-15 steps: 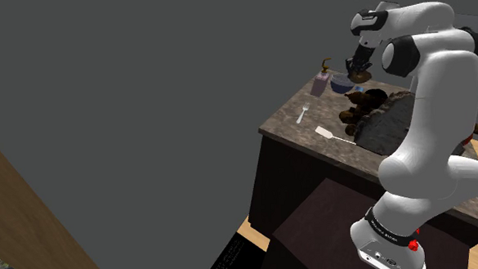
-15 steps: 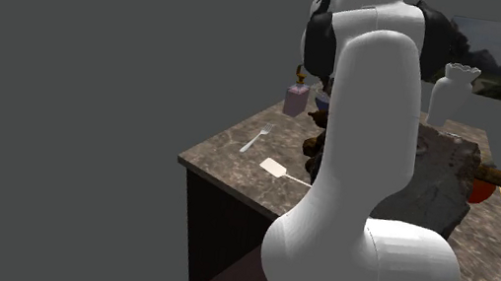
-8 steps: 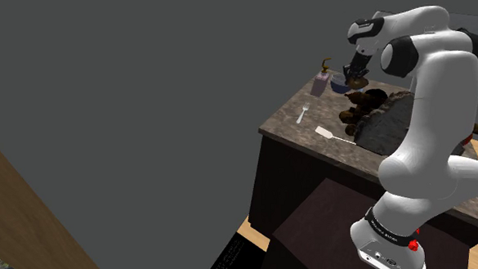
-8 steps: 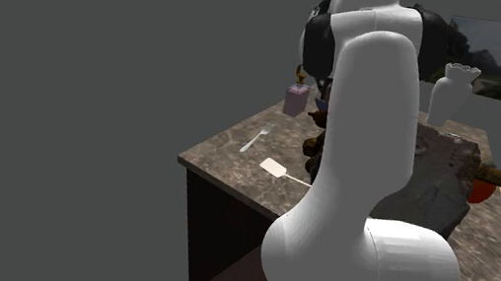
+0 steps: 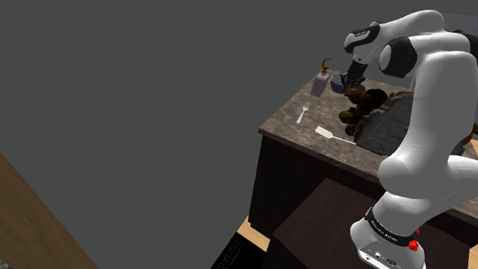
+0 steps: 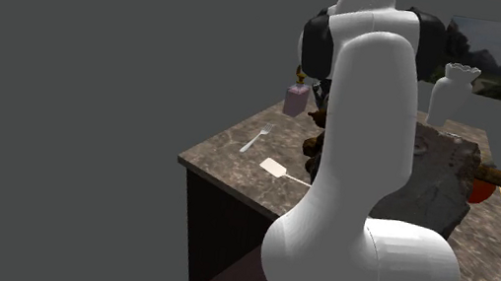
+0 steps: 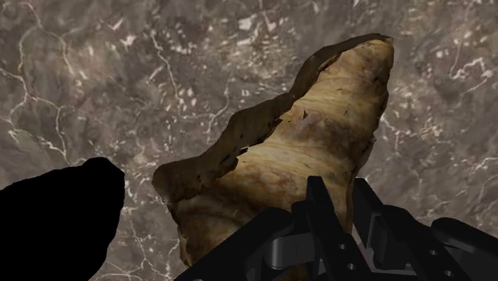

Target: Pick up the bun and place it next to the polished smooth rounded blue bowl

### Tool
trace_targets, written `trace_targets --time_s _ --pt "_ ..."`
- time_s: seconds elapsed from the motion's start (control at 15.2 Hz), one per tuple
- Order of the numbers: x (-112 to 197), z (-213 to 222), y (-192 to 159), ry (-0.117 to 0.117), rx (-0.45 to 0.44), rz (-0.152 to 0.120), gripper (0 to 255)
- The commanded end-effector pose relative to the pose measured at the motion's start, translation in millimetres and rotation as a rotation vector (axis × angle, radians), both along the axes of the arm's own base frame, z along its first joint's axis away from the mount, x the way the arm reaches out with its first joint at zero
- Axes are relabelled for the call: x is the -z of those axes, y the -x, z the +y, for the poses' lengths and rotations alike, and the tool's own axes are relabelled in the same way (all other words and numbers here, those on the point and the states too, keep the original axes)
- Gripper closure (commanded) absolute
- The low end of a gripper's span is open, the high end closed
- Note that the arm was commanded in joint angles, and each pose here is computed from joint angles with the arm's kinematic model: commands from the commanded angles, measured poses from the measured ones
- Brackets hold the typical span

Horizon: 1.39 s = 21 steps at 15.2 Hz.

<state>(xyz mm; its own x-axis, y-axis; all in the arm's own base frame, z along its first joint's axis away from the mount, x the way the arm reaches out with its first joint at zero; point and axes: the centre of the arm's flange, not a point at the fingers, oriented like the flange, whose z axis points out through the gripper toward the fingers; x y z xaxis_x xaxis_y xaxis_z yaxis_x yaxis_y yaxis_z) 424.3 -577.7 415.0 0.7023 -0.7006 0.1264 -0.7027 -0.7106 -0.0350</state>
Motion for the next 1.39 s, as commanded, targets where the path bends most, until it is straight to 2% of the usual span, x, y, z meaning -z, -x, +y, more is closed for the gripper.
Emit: trace_targets --time_s 0.0,0.73,1.25,1.32 --pt "11 0 -1 0.001 0.0 0.0 255" --pt "71 0 -1 0.001 0.0 0.0 255" --pt "71 0 -1 0.001 0.0 0.0 255" --pt "71 0 -1 0.001 0.0 0.0 0"
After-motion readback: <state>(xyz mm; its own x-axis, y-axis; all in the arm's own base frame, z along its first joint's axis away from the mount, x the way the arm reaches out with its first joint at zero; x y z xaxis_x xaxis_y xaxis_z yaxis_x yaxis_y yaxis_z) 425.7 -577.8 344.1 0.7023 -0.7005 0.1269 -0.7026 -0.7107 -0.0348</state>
